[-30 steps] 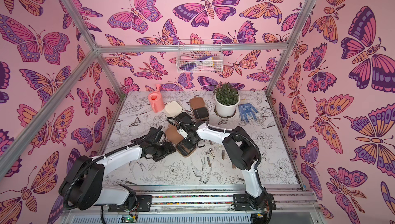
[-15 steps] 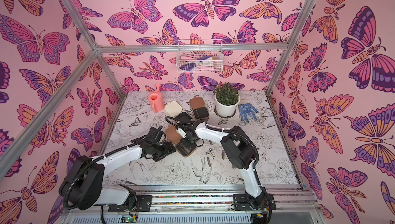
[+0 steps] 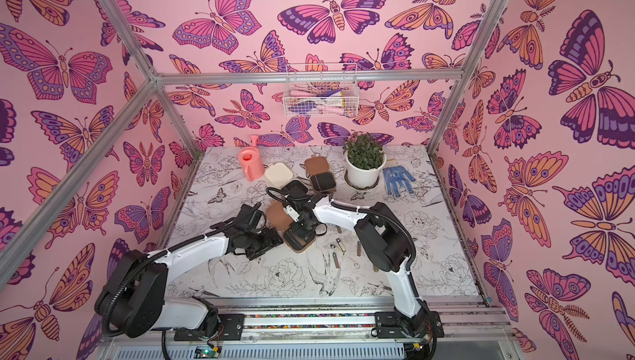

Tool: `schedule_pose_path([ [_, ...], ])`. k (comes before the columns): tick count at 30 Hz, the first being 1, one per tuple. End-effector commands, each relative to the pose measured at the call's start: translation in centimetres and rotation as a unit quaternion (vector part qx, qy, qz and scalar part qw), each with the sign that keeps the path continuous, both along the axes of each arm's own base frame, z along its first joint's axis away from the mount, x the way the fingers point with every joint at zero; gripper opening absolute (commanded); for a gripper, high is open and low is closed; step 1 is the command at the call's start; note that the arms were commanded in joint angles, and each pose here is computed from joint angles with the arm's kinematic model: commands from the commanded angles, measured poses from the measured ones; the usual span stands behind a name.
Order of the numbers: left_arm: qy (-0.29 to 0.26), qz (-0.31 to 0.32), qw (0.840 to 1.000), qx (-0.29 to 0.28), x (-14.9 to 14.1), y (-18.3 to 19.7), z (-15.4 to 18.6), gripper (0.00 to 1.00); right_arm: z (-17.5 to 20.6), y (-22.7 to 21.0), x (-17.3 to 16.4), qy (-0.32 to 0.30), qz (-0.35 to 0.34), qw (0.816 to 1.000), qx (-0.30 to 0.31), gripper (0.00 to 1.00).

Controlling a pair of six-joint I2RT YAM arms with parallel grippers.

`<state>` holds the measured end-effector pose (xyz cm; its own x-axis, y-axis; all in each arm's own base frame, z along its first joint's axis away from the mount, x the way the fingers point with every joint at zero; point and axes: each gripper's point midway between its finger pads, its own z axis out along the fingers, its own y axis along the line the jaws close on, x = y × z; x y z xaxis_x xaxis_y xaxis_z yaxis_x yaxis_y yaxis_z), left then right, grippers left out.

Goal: Organize nail clipper sets
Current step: Place the nail clipper in the storage box.

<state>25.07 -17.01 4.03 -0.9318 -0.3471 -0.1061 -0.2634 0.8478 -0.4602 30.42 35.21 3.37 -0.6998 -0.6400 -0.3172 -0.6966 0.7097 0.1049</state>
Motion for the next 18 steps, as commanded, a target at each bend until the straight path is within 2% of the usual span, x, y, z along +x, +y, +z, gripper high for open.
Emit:
schedule_pose_path([
  [1, 0.015, -0.005, 1.000, 0.014, -0.8, 0.3, -0.6, 0.84, -1.6, -0.5, -0.1, 0.006, -0.015, 1.000, -0.027, 0.03],
  [18, 0.016, -0.004, 1.000, 0.017, -0.8, 0.5, -0.8, 0.84, -2.8, -0.3, 0.1, 0.003, -0.055, 0.998, -0.037, 0.03],
])
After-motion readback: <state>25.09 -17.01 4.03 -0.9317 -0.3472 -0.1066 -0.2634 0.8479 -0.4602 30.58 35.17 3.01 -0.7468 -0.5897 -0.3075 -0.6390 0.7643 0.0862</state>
